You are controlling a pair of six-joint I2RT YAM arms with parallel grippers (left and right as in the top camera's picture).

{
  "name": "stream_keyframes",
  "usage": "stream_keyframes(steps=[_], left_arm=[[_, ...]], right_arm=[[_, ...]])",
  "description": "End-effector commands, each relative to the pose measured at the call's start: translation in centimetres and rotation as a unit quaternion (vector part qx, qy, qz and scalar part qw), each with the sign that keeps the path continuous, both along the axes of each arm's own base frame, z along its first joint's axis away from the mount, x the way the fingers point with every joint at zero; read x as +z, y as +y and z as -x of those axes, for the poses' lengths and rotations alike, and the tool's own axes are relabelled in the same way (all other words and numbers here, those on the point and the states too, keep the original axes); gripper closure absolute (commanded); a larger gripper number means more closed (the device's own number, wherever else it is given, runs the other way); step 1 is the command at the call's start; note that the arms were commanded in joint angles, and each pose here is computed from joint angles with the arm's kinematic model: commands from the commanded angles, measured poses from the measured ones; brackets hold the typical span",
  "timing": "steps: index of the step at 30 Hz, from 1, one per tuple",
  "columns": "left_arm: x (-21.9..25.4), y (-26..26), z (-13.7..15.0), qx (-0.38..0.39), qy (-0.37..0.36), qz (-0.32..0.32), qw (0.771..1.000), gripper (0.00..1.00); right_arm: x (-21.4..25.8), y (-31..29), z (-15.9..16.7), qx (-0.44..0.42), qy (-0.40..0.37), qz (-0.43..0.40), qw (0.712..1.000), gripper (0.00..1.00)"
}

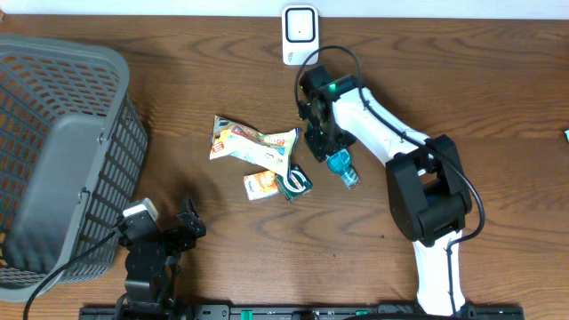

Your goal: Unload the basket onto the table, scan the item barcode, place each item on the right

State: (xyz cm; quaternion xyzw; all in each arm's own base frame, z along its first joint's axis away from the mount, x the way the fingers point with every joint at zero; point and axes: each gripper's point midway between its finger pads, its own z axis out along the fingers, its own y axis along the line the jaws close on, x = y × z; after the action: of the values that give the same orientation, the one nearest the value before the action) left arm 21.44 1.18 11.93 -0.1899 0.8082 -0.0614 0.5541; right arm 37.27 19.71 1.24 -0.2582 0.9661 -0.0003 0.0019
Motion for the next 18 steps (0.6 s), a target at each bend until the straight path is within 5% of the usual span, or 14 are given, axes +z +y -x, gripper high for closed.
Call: stream_keyframes(steps=[1,15,18], left_arm=[[-0.2,0.2,0.0,0.007,0.001,0.002,1.000,0.02],[-0.2,0.2,0.0,0.007,0.001,0.002,1.000,0.02],[-0.2,0.2,0.0,0.007,0.001,0.002,1.000,0.02]], right_arm=[[1.0,0.5,-1.0,-0.009,-0.019,0.002,1.000,0.46],[2.5,1.6,-1.7,-0.011,-0.025,-0.021,0.999,0.45],[2.4,1.7,-1.6,-0.011,-0.024,-0.025,0.999,0.58]])
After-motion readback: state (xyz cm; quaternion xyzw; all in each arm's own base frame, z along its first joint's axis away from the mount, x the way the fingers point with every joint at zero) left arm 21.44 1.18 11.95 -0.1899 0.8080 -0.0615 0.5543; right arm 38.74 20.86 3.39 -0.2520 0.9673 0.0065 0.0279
